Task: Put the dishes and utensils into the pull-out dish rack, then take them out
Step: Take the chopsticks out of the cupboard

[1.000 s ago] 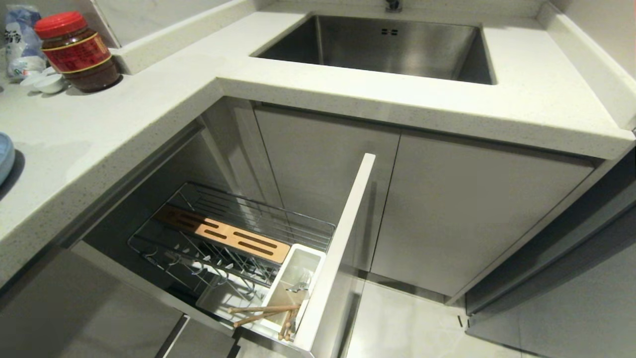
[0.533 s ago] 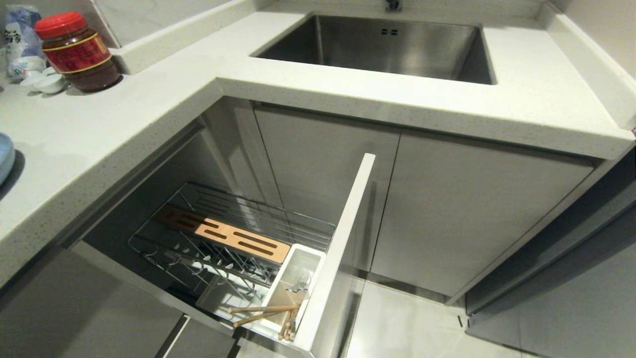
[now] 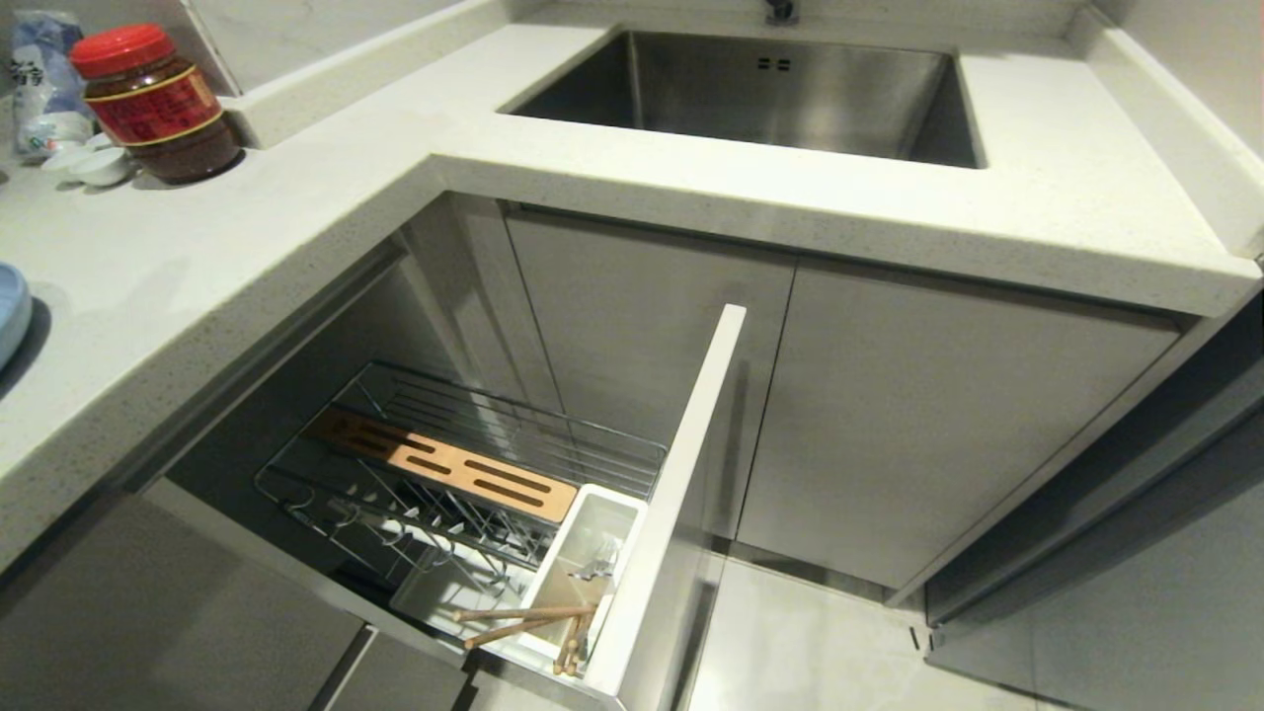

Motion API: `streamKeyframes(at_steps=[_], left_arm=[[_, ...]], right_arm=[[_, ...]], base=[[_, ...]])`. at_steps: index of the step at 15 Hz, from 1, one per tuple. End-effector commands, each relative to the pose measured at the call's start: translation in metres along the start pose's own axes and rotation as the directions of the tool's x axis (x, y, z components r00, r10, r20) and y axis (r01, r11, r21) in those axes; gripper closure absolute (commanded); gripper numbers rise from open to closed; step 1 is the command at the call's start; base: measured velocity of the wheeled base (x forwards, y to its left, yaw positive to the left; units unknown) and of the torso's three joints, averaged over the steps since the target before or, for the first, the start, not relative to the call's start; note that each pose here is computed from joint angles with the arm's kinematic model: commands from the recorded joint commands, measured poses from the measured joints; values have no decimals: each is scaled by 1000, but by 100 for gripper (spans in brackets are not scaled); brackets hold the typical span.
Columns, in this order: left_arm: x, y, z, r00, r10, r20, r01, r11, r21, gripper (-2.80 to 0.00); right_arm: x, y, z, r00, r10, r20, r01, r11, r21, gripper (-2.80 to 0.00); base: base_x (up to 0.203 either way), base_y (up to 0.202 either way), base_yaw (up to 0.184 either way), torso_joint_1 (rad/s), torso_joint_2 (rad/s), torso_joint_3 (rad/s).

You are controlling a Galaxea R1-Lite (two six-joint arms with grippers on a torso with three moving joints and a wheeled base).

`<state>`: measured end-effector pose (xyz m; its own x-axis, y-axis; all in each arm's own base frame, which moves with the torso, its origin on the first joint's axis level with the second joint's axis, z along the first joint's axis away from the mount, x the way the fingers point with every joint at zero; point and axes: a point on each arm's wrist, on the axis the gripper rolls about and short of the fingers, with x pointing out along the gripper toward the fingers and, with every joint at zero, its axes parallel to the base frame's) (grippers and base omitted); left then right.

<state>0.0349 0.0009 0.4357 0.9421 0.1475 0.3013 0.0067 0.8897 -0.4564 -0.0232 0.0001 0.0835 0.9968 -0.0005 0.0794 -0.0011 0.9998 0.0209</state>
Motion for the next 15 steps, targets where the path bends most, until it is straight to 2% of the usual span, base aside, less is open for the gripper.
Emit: streamKeyframes(at_steps=[1, 2, 3, 4, 5, 7, 9, 12, 14, 15], left_arm=[[7, -5, -21, 975, -128, -181, 121, 991, -52, 0], [13, -9, -35, 947, -158, -281, 147, 987, -58, 0], [21, -15, -55, 898, -163, -408, 159, 986, -44, 0], [28, -20, -76, 838, -139, -528, 158, 987, -9, 0], [32, -23, -92, 784, -112, -610, 157, 987, 19, 0], [39, -32, -132, 626, -36, -779, 180, 979, 100, 0], [41, -35, -160, 445, 34, -895, 221, 964, 147, 0], [50, -43, -195, 215, 133, -967, 221, 958, 181, 0], [52, -43, -222, 13, 266, -964, 221, 940, 262, 0], [56, -42, -233, -53, 314, -948, 218, 930, 296, 0]], right_arm=[[1, 0, -7, 1000, 0, -26, 0, 1000, 0, 0], [1, 0, -7, 1000, 0, -25, 0, 1000, 0, 0], [1, 0, -7, 1000, 0, -24, 0, 1000, 0, 0], [1, 0, -7, 1000, 0, -25, 0, 1000, 0, 0], [1, 0, -7, 1000, 0, -26, 0, 1000, 0, 0], [1, 0, -7, 1000, 0, -26, 0, 1000, 0, 0], [1, 0, -7, 1000, 0, -24, 0, 1000, 0, 0], [1, 0, -7, 1000, 0, -26, 0, 1000, 0, 0], [1, 0, -7, 1000, 0, -24, 0, 1000, 0, 0], [1, 0, -7, 1000, 0, -24, 0, 1000, 0, 0]], base=[[0, 0, 0, 0, 0, 0], [0, 0, 0, 0, 0, 0], [0, 0, 0, 0, 0, 0], [0, 0, 0, 0, 0, 0], [0, 0, 0, 0, 0, 0], [0, 0, 0, 0, 0, 0], [0, 0, 0, 0, 0, 0], [0, 0, 0, 0, 0, 0], [0, 0, 0, 0, 0, 0], [0, 0, 0, 0, 0, 0]])
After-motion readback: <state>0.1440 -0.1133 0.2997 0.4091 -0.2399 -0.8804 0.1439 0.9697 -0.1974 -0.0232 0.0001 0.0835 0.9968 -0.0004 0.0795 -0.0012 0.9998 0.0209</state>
